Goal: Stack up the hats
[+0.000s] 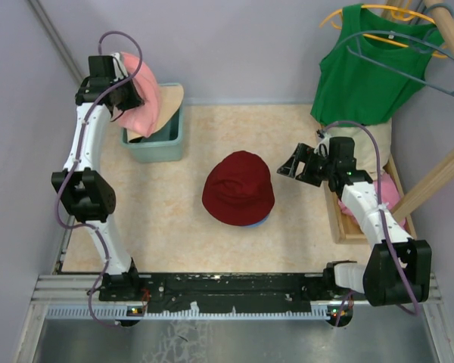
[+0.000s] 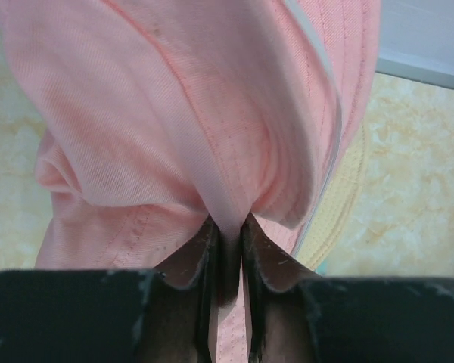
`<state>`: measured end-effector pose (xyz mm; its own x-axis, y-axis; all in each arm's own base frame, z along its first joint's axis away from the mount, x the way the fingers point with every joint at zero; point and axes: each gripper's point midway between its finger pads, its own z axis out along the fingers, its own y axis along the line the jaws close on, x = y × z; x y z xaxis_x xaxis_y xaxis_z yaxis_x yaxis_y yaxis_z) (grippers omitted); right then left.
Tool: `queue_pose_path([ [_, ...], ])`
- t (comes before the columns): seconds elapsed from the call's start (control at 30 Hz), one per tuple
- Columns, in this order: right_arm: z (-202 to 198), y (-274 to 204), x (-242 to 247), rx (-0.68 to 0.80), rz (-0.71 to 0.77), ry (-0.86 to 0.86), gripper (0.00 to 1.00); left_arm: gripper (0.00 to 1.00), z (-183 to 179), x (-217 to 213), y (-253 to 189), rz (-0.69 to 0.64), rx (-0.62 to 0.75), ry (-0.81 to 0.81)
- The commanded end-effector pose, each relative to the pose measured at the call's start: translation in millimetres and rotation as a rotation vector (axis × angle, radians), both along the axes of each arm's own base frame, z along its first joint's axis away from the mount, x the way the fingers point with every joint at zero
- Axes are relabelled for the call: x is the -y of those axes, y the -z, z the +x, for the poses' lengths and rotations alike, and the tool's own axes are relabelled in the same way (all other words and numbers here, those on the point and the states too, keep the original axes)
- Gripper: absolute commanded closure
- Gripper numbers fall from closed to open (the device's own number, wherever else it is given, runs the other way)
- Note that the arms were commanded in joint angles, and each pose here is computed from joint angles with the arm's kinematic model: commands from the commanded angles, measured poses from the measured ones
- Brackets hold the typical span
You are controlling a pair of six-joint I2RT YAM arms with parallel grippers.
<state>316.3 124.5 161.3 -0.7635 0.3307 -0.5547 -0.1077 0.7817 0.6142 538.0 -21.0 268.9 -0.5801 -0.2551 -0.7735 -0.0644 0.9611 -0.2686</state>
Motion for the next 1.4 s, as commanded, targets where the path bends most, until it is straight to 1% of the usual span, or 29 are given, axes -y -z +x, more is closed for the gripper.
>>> queue_pose_path([
  [0.0,3,-13,-3,0.058,0.018,-0.014,0.17,0.80,1,0,-5,-0.008,0.022,0.016],
  [0.03,3,-12,-3,0.058,0.018,-0.014,0.17,0.89,0,1,-5,-0.008,0.024,0.016],
  [0.07,4,-12,-3,0.058,0.018,-0.017,0.17,0.93,-1,1,-5,-0.009,0.024,0.018],
  [0.1,4,-12,-4,0.057,0.019,-0.017,0.17,0.94,-2,1,-5,-0.010,0.025,0.018],
  [0.13,4,-11,-4,0.056,0.020,-0.018,0.17,0.91,-2,2,-6,-0.011,0.028,0.024],
  [0.17,4,-11,-4,0.056,0.020,-0.018,0.17,0.91,-3,2,-8,-0.009,0.031,0.021],
  [0.2,5,-12,-4,0.056,0.020,-0.018,0.17,0.96,-3,1,-9,-0.007,0.036,0.018],
  [0.23,5,-12,-4,0.058,0.020,-0.019,0.17,1.00,-3,2,-11,-0.007,0.040,0.023],
  [0.27,5,-11,-4,0.056,0.021,-0.019,0.17,1.00,-3,2,-13,-0.007,0.044,0.027],
  [0.3,5,-11,-5,0.055,0.022,-0.020,0.17,0.95,-3,3,-15,-0.010,0.048,0.033],
  [0.33,5,-11,-4,0.056,0.023,-0.021,0.17,0.81,-3,4,-17,-0.012,0.054,0.039],
  [0.37,5,-10,-5,0.053,0.023,-0.021,0.17,0.72,-4,4,-18,-0.013,0.057,0.037],
  [0.43,5,-10,-5,0.054,0.024,-0.022,0.17,0.85,-4,4,-20,-0.015,0.064,0.038],
  [0.47,5,-10,-5,0.053,0.024,-0.021,0.17,0.87,-4,4,-20,-0.015,0.066,0.037],
  [0.53,5,-10,-5,0.050,0.026,-0.022,0.17,0.84,-4,5,-24,-0.017,0.073,0.039],
  [0.6,5,-10,-5,0.049,0.025,-0.021,0.17,1.00,-4,4,-28,-0.014,0.085,0.034],
  [0.7,6,-10,-6,0.051,0.029,-0.022,0.17,1.00,-4,4,-33,-0.013,0.091,0.034],
  [0.73,5,-10,-6,0.048,0.030,-0.024,0.17,0.99,-5,5,-36,-0.016,0.099,0.038],
  [0.77,6,-10,-6,0.047,0.030,-0.023,0.17,0.80,-6,5,-42,-0.018,0.113,0.043],
  [0.8,6,-10,-6,0.048,0.031,-0.024,0.17,0.68,-7,5,-46,-0.016,0.124,0.041],
  [0.83,6,-10,-6,0.046,0.031,-0.023,0.17,0.61,-7,4,-49,-0.013,0.131,0.037],
  [0.87,6,-10,-6,0.047,0.032,-0.024,0.17,0.60,-8,4,-53,-0.011,0.140,0.035],
  [0.97,5,-11,-7,0.047,0.034,-0.027,0.17,0.65,-11,4,-59,-0.009,0.152,0.036],
  [1.03,5,-11,-7,0.045,0.035,-0.027,0.17,0.97,-13,3,-62,-0.009,0.157,0.029],
  [1.07,5,-11,-7,0.046,0.035,-0.026,0.17,1.00,-13,3,-63,-0.009,0.159,0.026],
  [1.2,4,-12,-7,0.047,0.037,-0.026,0.17,1.00,-16,6,-66,-0.022,0.165,0.035],
  [1.27,3,-12,-7,0.049,0.039,-0.028,0.17,1.00,-17,5,-61,-0.018,0.153,0.032],
  [1.3,2,-12,-7,0.048,0.039,-0.031,0.17,0.90,-18,3,-56,-0.010,0.136,0.027],
  [1.37,1,-12,-8,0.045,0.036,-0.034,0.17,0.58,-18,1,-43,0.006,0.107,0.023],
])
